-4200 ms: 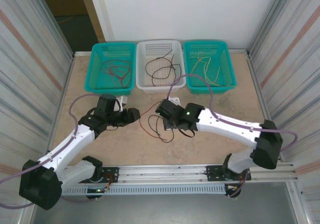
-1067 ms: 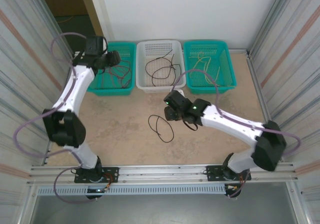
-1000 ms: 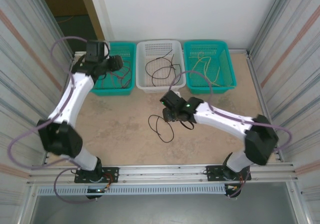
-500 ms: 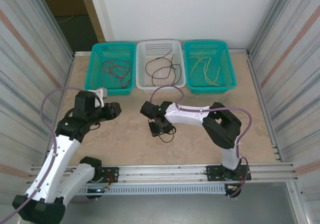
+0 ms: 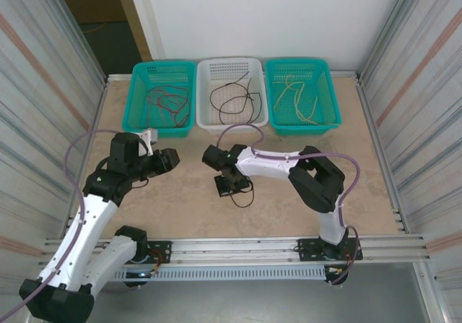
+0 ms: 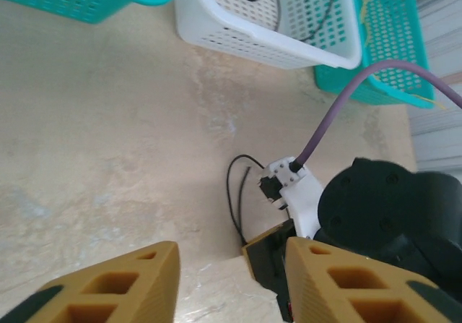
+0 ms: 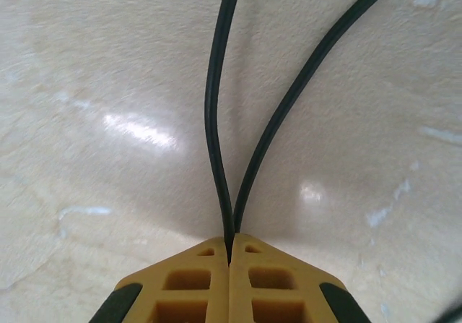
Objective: Untangle the cables
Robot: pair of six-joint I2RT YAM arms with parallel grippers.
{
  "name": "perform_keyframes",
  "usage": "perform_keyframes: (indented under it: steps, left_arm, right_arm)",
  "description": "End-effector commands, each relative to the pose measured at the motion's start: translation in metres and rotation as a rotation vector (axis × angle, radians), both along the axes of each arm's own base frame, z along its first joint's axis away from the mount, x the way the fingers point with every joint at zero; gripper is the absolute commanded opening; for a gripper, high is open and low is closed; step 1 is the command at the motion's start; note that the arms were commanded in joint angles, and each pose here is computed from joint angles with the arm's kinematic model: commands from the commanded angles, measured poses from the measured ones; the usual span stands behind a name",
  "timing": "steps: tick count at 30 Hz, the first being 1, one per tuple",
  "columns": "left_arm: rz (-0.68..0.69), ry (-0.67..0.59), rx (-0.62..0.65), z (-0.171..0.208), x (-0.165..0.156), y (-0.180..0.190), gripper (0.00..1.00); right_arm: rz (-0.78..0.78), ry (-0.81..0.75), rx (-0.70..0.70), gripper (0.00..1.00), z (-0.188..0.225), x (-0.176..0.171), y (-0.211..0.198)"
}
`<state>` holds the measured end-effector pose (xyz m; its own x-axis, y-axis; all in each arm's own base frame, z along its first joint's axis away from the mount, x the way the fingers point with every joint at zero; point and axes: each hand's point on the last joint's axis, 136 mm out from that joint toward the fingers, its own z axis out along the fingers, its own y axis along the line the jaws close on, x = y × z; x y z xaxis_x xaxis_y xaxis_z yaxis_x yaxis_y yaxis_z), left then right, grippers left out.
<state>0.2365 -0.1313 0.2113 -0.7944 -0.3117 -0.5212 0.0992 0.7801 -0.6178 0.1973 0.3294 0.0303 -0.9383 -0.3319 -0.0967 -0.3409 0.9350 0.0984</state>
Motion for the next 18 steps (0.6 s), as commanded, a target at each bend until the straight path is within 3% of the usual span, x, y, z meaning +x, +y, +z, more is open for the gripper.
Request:
perform_keyframes:
  steps: [1, 12, 18]
  left_arm:
    - [-0.090, 0.001, -0.153, 0.004, -0.003, -0.031, 0.50]
    - [-0.269, -0.010, -0.275, 0.014, -0.009, -0.106, 0.53]
    - [-0.282, -0.015, -0.338, 0.024, -0.005, -0.116, 0.49]
  right_arm:
    - [0.061, -0.146, 0.084, 0.00, 0.051, -0.002, 0.007]
    - [0.209, -0.333, 0.571, 0.00, 0.168, -0.035, 0.026]
    - [0.233, -0.346, 0.662, 0.00, 0.191, -0.044, 0.027]
